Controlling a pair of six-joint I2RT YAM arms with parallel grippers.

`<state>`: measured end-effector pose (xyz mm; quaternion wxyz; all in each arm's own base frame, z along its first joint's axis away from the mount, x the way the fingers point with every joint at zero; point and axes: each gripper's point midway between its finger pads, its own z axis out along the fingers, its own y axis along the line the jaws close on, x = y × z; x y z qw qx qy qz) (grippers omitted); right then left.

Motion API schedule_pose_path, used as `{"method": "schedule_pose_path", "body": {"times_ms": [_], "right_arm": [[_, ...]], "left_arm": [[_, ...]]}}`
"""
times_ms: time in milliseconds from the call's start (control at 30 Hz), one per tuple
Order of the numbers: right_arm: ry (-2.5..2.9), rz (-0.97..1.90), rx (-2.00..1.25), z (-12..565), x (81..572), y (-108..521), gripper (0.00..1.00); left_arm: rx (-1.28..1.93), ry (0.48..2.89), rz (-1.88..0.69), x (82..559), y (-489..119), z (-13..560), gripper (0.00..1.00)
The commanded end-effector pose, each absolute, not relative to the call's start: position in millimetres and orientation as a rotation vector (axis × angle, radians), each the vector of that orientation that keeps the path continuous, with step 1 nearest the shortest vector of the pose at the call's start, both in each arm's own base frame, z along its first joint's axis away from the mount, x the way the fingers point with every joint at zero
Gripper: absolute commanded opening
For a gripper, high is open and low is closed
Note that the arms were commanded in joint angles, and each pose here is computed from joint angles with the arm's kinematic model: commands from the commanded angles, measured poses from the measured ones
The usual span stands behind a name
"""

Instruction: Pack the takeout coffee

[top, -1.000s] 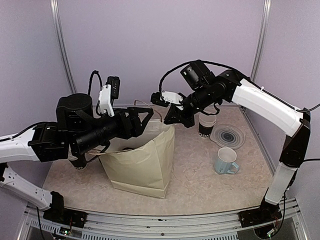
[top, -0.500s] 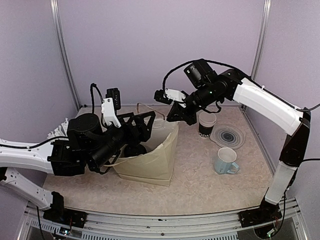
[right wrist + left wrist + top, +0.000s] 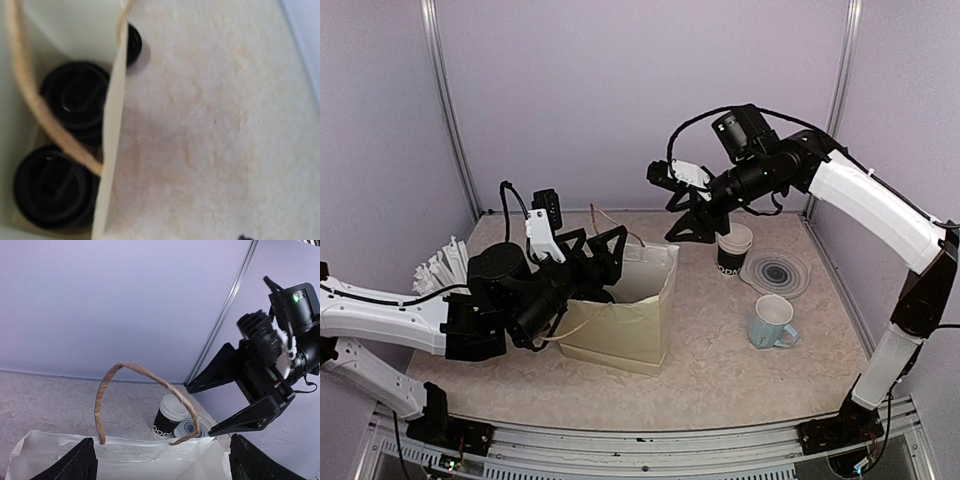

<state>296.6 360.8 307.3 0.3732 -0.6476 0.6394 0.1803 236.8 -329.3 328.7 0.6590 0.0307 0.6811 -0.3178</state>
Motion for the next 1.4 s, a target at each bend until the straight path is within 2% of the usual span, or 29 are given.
{"method": "schedule_pose_path", "body": {"times_ms": [0,100,200,433,800,1000,1133,1167,1200,1300,1333,1367], "right_arm": [[1.450,0.583,-1.687,359.6,245.2,342.2,0.65],[1.313,0.703,-1.796,361.0,197.5,342.5,0.59],[1.253,0.723,-1.878,348.2,172.4,352.5,0.53],[1.147,0.539,-1.994,311.7,139.6,398.8,0.50],[1.062,0.350,-1.960,300.4,118.3,450.3,0.54],[1.035,0.294,-1.965,291.2,113.0,472.2,0.54],[1.021,0.294,-1.959,289.6,111.1,484.7,0.49],[1.020,0.296,-1.956,289.3,111.0,487.7,0.47],[1.031,0.277,-1.946,288.7,114.5,489.3,0.40],[1.059,0.276,-1.904,295.5,118.8,491.7,0.05],[1.064,0.273,-1.886,299.2,120.4,491.2,0.00],[1.071,0.262,-1.864,302.7,123.6,489.8,0.00]], "left_arm": [[-0.019,1.480,-0.782,235.1,-323.5,355.8,0.89],[-0.086,1.473,-0.802,238.1,-318.8,361.3,0.88],[-0.081,1.483,-0.784,240.5,-324.5,361.6,0.88],[-0.118,1.525,-0.749,245.4,-321.1,353.0,0.87],[-0.158,1.546,-0.765,245.1,-311.8,349.8,0.87],[-0.166,1.542,-0.783,243.9,-309.3,352.3,0.87],[-0.170,1.538,-0.795,243.4,-308.6,355.0,0.87],[-0.171,1.537,-0.799,243.3,-308.3,355.5,0.87],[-0.174,1.536,-0.802,243.1,-307.9,356.0,0.87],[-0.177,1.534,-0.803,242.8,-306.6,357.4,0.87],[-0.174,1.536,-0.802,242.6,-306.3,357.1,0.87],[-0.172,1.538,-0.800,242.4,-305.9,356.6,0.87]]}}
